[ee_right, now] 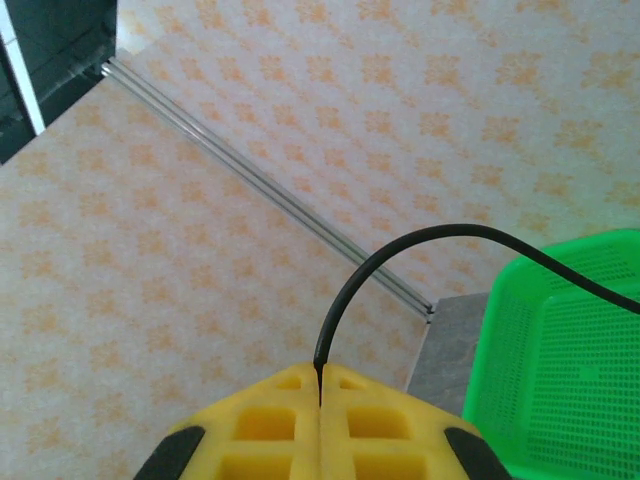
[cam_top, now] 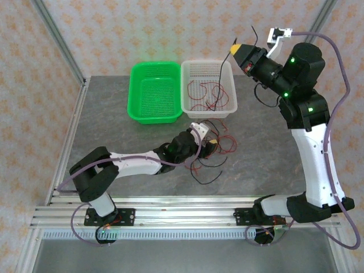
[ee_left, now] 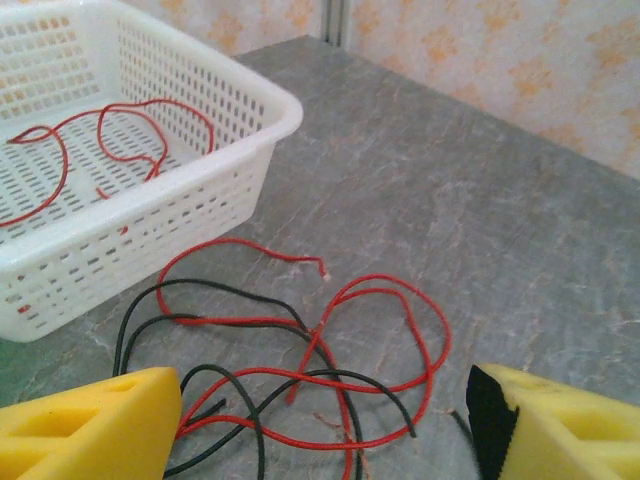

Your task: Untangle the cables

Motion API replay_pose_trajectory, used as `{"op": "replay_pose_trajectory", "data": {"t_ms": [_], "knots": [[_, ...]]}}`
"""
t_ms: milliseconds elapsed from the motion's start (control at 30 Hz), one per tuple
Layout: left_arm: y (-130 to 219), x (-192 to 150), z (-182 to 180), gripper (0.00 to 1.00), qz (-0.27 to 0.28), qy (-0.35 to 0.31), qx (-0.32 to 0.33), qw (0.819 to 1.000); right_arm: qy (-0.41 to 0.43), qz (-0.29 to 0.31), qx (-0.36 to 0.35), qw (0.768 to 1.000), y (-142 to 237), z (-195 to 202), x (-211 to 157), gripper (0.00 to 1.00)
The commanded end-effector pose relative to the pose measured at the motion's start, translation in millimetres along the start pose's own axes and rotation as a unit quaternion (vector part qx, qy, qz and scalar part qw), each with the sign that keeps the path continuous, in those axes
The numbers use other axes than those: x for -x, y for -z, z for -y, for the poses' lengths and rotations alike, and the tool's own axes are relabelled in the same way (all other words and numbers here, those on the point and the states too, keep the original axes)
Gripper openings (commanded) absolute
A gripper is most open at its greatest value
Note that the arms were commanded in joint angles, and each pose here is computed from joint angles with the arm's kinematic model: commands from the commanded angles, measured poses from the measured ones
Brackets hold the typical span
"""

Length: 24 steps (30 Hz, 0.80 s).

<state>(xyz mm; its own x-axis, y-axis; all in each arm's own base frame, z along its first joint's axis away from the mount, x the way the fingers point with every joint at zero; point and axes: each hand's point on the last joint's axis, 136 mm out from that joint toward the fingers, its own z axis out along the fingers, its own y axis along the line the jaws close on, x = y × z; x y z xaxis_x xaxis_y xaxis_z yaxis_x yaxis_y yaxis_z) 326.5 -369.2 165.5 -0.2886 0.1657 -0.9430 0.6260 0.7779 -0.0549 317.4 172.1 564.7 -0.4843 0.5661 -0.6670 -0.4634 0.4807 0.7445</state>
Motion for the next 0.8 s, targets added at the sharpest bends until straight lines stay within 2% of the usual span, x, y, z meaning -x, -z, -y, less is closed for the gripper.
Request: {"op": "replay_pose_trajectory", "data": {"t_ms": [0, 167, 333, 500, 767], "knots": [[7.3, 22.5, -6.8, 0.77, 0.047, 0.020, 0.019, 0.998, 0.006, -0.001, 0.043, 0.999, -2.6, -23.1, 7.1, 0.00], [45.1, 15.1, -25.9, 0.77, 0.055, 0.049, 0.046, 0.996, 0.021, -0.023, 0.061, 0.998, -25.5, -26.9, 4.4, 0.00], [95.2, 7.7, -55.5, 0.77, 0.060, 0.089, 0.098, 0.989, 0.062, -0.068, 0.083, 0.992, -70.4, -25.2, -16.2, 0.00], [147.2, 12.8, -86.0, 0.77, 0.068, 0.142, 0.158, 0.975, 0.113, -0.121, 0.121, 0.979, -124.8, -20.3, -46.3, 0.00], [216.8, 34.2, -112.3, 0.77, 0.101, 0.221, 0.195, 0.950, 0.152, -0.164, 0.177, 0.959, -197.4, 7.3, -91.3, 0.00]]}}
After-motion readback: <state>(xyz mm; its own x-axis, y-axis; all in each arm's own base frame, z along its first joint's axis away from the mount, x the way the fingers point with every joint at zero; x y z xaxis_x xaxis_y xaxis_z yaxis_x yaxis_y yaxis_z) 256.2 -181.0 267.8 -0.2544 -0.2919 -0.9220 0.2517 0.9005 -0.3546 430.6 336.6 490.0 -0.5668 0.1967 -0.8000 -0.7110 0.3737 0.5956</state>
